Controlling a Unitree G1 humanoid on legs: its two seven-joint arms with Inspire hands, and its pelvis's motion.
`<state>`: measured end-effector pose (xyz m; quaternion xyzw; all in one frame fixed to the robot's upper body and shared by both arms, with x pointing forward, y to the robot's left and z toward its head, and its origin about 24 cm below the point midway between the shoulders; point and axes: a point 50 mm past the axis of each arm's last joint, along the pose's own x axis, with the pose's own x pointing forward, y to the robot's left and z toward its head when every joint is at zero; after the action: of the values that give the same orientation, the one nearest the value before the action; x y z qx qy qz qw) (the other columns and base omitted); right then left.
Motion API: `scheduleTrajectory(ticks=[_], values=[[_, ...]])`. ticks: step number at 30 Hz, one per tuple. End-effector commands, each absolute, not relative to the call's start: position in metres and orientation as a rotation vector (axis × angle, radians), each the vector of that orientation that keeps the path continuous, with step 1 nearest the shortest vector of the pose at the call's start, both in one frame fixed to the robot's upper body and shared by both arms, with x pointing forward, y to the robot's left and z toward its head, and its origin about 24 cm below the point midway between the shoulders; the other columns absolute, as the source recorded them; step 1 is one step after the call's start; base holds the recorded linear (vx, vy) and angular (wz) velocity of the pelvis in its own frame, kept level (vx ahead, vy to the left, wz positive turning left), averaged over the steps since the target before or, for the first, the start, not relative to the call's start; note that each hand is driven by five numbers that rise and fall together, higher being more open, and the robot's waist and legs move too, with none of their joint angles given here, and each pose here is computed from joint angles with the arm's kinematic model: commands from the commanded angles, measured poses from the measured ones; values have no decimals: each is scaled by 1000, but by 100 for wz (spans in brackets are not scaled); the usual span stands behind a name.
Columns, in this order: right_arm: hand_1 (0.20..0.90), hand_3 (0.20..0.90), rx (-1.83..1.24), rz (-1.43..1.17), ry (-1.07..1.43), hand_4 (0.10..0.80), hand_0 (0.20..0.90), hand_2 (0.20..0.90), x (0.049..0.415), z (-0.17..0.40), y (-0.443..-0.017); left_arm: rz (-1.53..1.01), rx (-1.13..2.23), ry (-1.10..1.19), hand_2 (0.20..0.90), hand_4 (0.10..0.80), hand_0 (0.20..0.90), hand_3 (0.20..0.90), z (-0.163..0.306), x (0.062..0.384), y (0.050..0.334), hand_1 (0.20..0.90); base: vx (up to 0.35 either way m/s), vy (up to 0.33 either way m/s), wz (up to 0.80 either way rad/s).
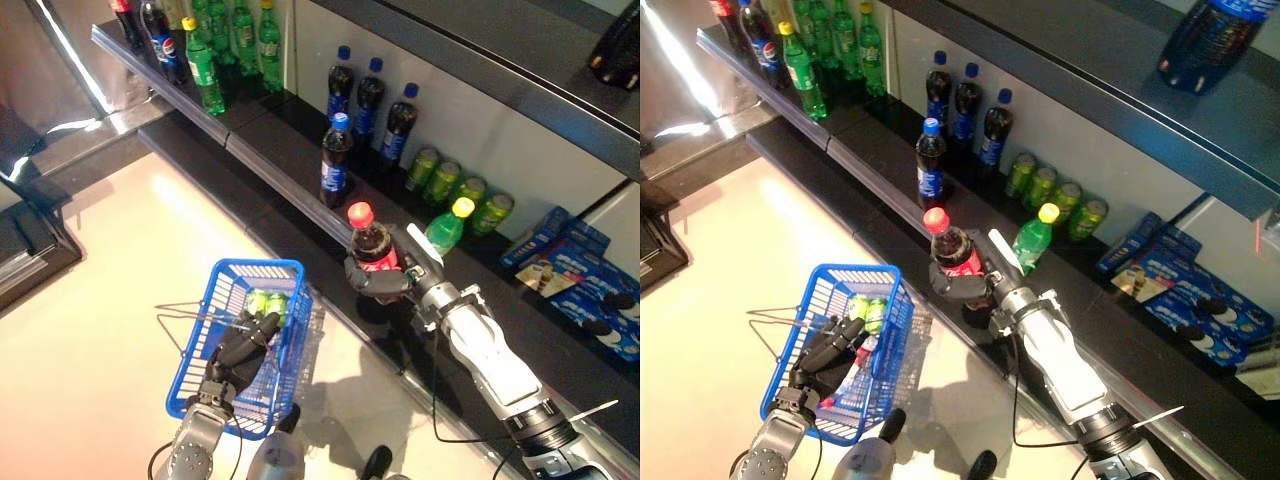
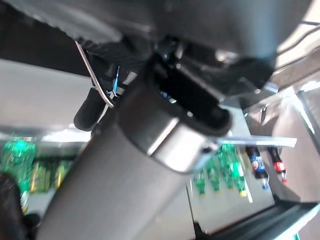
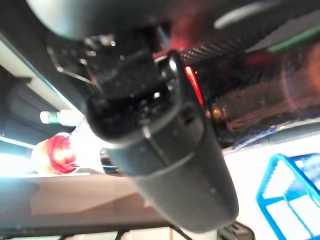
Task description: Pick up the drink and place into the basket.
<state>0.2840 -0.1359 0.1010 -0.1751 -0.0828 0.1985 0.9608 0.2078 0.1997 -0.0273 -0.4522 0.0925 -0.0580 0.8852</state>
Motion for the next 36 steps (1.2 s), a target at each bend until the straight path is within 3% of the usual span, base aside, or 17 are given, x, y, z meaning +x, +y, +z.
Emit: scheduleTrajectory(ticks=[1,36], values=[[300,200,-300,424,-535,100,300,300,289,166,-113,-634,-828,-358,300,100,300,200,97,248,172,300,33,-6,18],[300,200,-321,610,-723,100,300,300,271,199,-70,-1197,-631,-401,300,100,300,200,152,220,112,300,6,0,2]])
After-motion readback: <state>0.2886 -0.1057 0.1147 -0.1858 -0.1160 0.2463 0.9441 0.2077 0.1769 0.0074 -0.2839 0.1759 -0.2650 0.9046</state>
